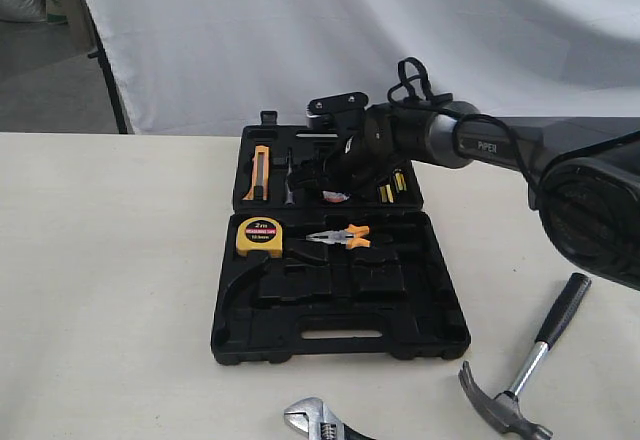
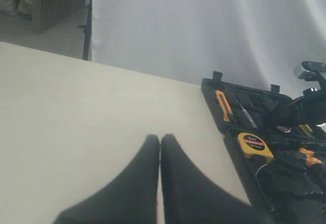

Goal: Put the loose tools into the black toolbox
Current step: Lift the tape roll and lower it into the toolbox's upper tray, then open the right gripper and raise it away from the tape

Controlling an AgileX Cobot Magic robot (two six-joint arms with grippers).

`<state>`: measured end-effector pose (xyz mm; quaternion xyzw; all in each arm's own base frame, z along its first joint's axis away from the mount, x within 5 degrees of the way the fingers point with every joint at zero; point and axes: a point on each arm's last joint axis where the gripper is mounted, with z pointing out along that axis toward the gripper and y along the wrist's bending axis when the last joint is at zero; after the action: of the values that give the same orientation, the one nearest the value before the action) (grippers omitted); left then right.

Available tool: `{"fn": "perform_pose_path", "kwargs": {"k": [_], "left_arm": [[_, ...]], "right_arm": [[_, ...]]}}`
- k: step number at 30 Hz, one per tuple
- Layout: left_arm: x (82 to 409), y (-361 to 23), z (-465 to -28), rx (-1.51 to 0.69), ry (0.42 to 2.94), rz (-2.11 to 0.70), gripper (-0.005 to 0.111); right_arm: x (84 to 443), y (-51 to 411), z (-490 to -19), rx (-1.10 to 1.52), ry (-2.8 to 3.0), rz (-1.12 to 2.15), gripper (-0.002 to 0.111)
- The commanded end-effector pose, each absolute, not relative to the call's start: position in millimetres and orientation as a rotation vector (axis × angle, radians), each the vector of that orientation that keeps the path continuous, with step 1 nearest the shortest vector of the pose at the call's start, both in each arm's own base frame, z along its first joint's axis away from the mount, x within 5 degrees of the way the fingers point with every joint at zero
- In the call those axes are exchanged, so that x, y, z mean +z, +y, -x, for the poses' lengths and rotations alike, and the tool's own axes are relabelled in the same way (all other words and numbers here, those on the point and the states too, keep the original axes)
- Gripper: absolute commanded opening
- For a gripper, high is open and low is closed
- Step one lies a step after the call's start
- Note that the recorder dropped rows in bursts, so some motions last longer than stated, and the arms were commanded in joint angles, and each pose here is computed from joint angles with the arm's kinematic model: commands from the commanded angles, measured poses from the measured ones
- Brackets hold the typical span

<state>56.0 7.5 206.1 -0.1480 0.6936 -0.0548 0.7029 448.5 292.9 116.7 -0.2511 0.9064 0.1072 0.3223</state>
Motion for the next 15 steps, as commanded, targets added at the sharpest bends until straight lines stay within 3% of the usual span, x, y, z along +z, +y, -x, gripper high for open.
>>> {"fn": "perform_pose_path", "kwargs": {"k": [1, 9, 11, 15], "left_arm": [[207.8, 8.9, -55.4, -0.103, 1.526, 0.346, 0.001], [207.8, 8.9, -55.4, -0.103, 1.526, 0.346, 0.001], [207.8, 8.9, -55.4, -0.103, 1.526, 0.346, 0.001], [207.8, 8.9, -55.4, -0.103, 1.526, 0.346, 0.001]], "right_arm": [[122.6, 291.2, -449.9, 0.302, 2.383, 0.616, 0.086], [189.7, 270.5, -457.2, 0.357, 2.292, 0.5, 0.082], [192.1, 271.3, -456.1, 0.381, 2.296, 0.491, 0.07], [180.1, 275.8, -455.7, 0.385, 2.311, 0.499, 0.026]]}}
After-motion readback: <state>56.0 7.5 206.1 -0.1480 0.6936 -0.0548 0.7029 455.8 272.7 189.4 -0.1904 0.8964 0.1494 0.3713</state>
